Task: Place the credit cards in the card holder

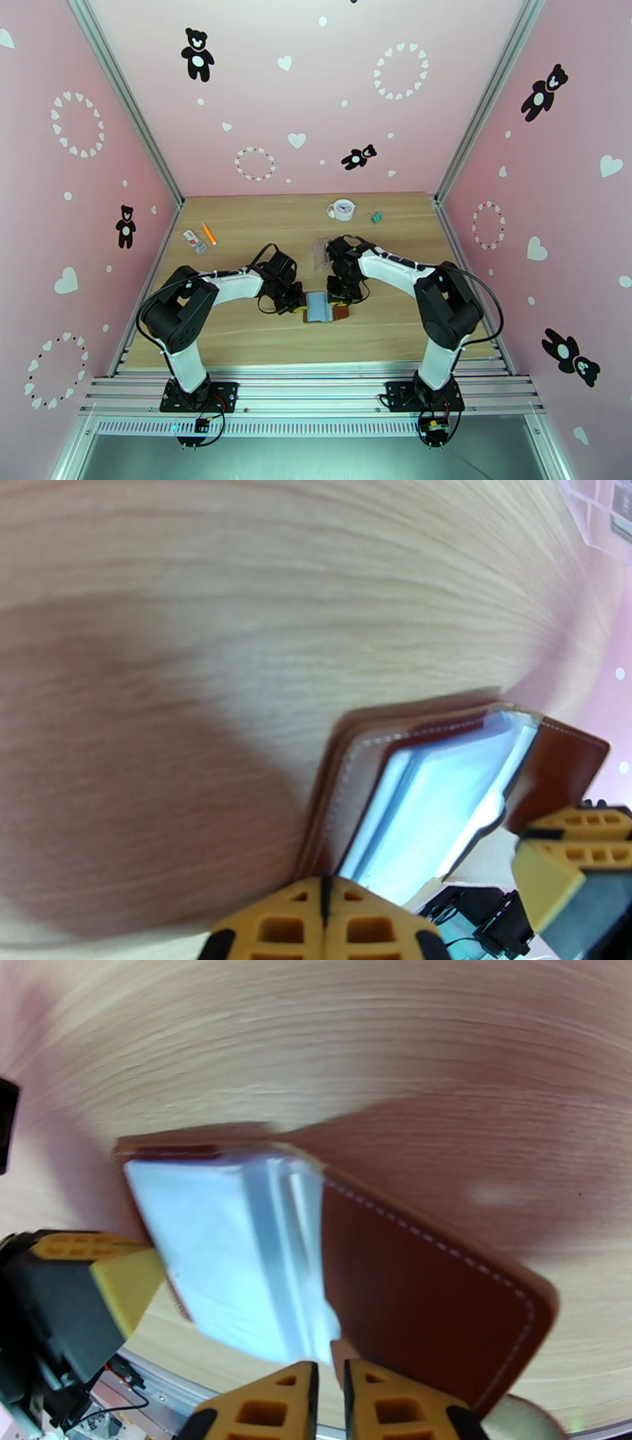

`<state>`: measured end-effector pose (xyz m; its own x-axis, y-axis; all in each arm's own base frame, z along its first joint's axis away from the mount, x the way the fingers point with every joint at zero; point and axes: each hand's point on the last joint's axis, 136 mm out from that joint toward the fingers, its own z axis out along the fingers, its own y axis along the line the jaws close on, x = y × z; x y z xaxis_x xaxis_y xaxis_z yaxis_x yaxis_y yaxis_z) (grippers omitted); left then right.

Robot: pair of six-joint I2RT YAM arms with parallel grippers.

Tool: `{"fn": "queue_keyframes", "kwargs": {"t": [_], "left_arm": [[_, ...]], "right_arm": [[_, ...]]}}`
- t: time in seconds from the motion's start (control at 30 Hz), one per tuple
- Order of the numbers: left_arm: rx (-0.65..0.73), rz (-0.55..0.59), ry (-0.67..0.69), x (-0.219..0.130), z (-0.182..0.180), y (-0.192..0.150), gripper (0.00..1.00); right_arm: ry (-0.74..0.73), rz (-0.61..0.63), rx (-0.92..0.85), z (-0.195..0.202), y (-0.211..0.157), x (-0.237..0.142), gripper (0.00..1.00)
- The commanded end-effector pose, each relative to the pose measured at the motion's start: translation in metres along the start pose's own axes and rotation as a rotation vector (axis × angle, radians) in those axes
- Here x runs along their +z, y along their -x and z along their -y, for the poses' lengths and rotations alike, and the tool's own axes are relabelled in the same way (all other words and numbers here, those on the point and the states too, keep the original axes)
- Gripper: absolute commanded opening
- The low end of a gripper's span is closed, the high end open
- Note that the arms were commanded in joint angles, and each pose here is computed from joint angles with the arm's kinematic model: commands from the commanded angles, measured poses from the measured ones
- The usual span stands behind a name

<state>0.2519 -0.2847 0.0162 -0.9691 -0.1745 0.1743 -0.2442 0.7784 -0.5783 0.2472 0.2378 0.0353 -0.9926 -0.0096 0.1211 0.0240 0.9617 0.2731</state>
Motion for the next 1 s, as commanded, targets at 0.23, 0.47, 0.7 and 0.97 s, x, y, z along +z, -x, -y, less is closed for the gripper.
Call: {"fn": "queue_keyframes", "kwargs": {"t": [0.23,0.47,0.7,0.97], "left_arm": [[-0.072,-0.013,0.181,0.009,-0.054,-0.010,0.00],[-0.053,-0.009,0.177,0.006,-0.050,-0.010,0.00],[-0.047,-0.003,0.172,0.003,-0.047,-0.010,0.00],[-0.044,-0.008,0.174,0.004,-0.048,-0.009,0.00]], "right_arm": [[0.021,0.024,-0.073,-0.008,0.021,0.022,0.43],[0.096,0.191,-0.157,-0.038,0.049,-0.045,0.46],[-0.050,0.340,-0.133,-0.014,0.105,-0.105,0.52],[-0.180,0.294,-0.174,-0.008,0.156,-0.095,0.56]]}}
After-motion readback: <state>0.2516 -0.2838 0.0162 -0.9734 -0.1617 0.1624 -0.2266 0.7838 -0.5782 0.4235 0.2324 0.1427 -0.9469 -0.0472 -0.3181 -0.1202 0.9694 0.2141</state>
